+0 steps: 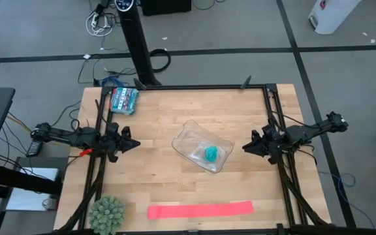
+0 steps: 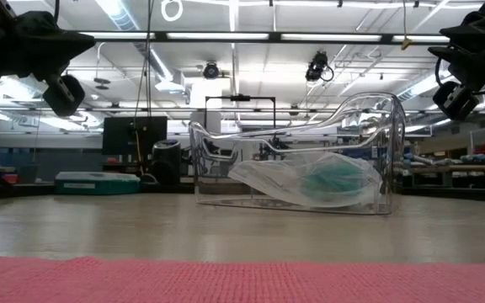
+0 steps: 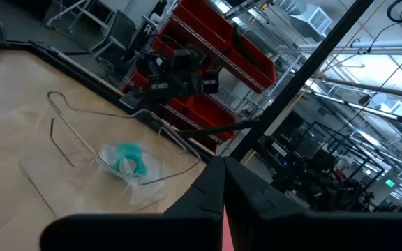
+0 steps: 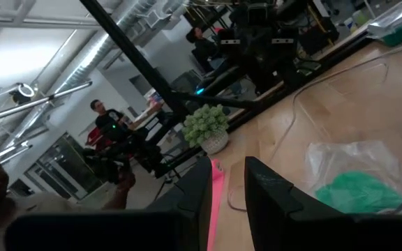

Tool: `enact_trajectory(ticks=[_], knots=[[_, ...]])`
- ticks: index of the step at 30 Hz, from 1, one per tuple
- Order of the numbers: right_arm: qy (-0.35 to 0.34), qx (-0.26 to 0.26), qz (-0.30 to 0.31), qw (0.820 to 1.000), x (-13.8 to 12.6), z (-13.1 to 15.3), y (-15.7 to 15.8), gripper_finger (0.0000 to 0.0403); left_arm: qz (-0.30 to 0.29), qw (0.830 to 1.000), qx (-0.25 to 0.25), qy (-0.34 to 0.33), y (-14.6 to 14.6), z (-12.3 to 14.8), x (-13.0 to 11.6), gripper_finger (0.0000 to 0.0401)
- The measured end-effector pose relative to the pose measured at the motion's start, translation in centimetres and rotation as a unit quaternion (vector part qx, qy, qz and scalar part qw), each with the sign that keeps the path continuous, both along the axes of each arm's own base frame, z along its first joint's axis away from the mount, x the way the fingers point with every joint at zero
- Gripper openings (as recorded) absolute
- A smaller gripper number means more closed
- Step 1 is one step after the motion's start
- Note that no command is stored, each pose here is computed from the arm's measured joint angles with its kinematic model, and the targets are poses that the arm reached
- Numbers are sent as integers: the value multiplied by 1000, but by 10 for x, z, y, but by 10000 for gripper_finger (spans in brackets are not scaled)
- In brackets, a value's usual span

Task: Roll bandage
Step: Roll the pink bandage

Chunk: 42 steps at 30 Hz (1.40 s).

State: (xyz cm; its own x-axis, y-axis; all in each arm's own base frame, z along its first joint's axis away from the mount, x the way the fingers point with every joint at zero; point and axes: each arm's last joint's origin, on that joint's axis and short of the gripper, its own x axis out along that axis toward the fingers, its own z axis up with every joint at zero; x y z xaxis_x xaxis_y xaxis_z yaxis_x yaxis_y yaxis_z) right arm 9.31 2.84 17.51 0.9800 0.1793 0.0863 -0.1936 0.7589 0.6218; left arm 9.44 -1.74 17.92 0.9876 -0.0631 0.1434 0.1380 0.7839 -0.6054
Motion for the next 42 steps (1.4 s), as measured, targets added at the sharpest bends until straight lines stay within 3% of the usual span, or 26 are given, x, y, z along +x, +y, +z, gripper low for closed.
enact_trajectory(ticks=[9, 18, 25, 30, 35, 39, 42], knots=[[0, -1, -7, 1000, 0, 0, 0, 77, 41, 999, -5, 2, 2, 0, 0, 12], [20, -36, -27, 999, 1, -5, -1, 77, 90, 996, -16, -14, 5, 3, -1, 12], [28, -72, -26, 997, 2, -7, -1, 77, 176, 981, 77, 9, 9, 1, -1, 12], [25, -114, -28, 993, 3, -8, 0, 77, 215, 970, 114, 17, 11, 2, -2, 12], [15, -167, -84, 982, 3, -6, -4, 77, 220, 968, 119, 18, 12, 2, -2, 12], [8, -172, -134, 976, 3, -3, -6, 77, 208, 971, 118, 7, 11, 4, -2, 12], [11, -171, -150, 974, 3, -3, -9, 77, 204, 969, 134, 37, 10, 3, 0, 12]])
